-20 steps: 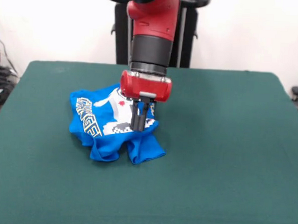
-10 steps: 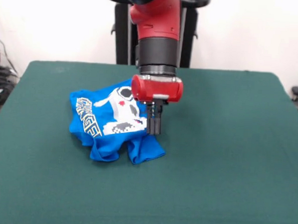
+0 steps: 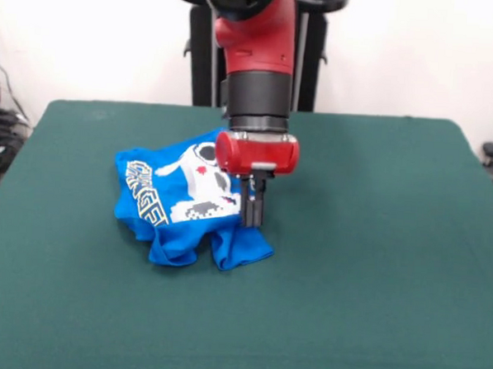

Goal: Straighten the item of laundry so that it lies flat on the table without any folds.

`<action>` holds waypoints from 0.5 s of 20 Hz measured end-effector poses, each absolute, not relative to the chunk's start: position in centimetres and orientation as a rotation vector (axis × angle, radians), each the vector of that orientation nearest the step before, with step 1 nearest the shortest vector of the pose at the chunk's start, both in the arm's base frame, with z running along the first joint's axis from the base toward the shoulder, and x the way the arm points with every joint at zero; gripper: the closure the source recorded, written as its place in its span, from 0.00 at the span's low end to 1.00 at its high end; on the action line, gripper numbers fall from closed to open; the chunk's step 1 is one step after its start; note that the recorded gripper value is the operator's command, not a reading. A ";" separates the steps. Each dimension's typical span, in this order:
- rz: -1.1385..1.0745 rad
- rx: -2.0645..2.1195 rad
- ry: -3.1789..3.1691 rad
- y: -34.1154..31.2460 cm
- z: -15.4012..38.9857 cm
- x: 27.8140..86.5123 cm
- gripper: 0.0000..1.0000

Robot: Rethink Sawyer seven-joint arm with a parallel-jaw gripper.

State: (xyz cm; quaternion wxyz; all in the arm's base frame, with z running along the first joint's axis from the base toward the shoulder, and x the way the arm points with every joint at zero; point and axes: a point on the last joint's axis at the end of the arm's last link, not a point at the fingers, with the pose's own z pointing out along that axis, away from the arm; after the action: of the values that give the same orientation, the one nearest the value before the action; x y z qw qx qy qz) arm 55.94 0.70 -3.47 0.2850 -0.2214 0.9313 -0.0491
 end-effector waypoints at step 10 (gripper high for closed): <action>-0.165 -0.611 2.531 -0.2 -6.1 54.8 1.00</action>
State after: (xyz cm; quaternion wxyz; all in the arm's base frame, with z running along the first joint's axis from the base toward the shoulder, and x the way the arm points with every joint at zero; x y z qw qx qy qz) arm 54.82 -0.20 -6.09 0.2631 -0.2258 0.9360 -0.0609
